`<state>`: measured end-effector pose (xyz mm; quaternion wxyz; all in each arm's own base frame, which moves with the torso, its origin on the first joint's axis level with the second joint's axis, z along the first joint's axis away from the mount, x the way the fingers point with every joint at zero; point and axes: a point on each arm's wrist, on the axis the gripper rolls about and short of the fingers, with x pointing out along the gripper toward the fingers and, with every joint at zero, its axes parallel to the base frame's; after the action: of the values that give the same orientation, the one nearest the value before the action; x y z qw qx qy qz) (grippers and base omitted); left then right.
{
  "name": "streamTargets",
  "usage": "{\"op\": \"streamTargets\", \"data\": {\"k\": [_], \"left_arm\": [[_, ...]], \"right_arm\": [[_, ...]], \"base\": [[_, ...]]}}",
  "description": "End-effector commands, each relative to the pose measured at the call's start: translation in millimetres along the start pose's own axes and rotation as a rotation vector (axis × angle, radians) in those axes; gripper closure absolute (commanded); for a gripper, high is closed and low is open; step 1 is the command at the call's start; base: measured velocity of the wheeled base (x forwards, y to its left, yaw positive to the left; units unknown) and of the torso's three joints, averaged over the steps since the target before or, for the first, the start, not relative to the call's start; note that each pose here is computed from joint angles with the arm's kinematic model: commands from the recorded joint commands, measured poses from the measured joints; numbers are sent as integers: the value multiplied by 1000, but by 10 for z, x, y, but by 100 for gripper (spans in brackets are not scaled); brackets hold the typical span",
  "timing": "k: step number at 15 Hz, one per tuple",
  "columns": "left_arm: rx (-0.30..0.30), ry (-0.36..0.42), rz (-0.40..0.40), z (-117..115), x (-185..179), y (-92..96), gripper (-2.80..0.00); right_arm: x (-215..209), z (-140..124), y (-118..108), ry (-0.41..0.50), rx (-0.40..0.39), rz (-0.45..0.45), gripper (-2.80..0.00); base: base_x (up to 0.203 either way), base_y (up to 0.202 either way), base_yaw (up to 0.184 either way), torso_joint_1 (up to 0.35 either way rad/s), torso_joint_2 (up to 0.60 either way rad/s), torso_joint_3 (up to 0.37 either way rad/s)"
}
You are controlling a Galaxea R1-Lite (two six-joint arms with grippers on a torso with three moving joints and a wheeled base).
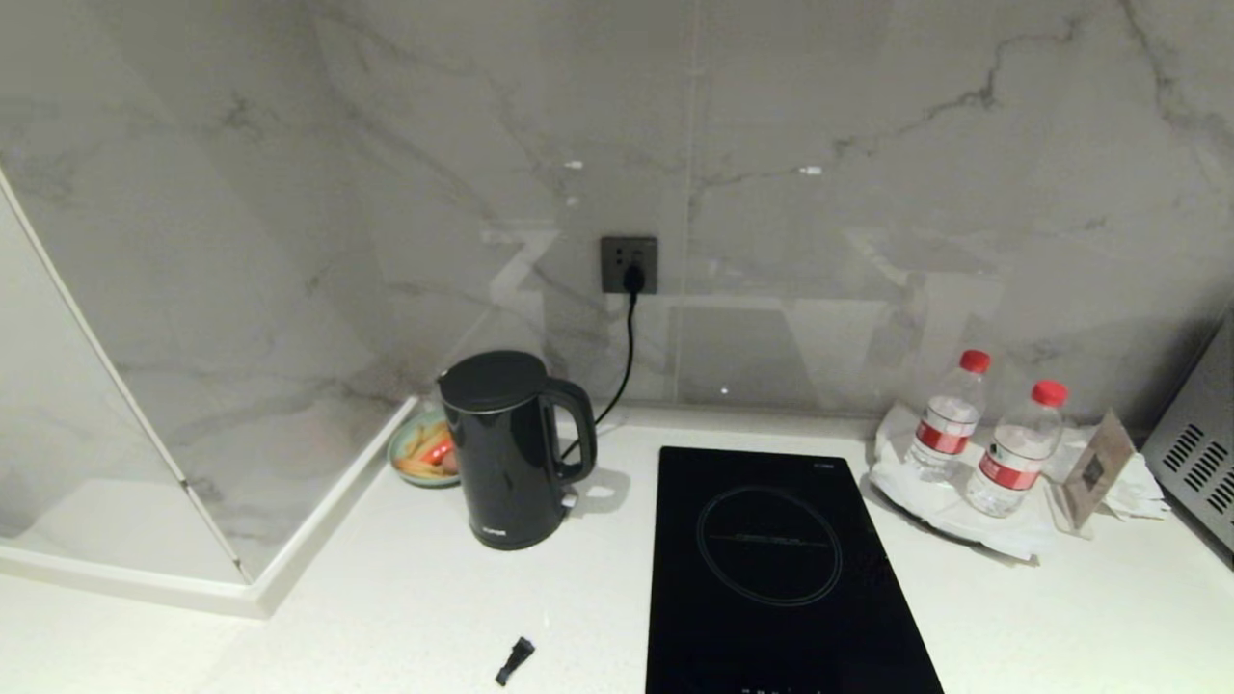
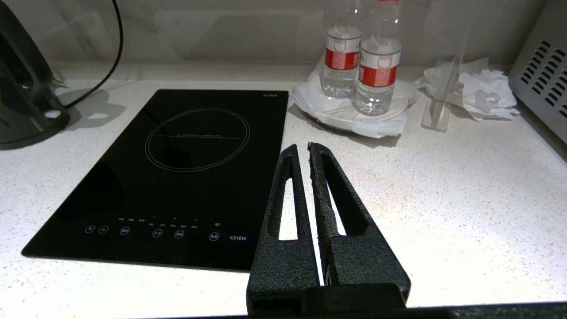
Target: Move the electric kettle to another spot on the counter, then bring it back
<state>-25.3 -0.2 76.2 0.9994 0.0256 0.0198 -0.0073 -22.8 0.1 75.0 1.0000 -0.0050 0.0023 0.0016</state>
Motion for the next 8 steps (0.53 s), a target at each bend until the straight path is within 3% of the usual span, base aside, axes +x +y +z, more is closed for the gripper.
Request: {"op": "streamTargets", "data": {"k": [1,8], "left_arm": [[1,6,0,-1,2,0,0],[4,6,-5,1,1,-1,0]], "right_arm": [[0,0,0,0,-1,0,0],[0,0,0,0,-1,0,0]], "base": [[0,0,0,7,-2,-173],[0,0,0,3,2,-195]]}}
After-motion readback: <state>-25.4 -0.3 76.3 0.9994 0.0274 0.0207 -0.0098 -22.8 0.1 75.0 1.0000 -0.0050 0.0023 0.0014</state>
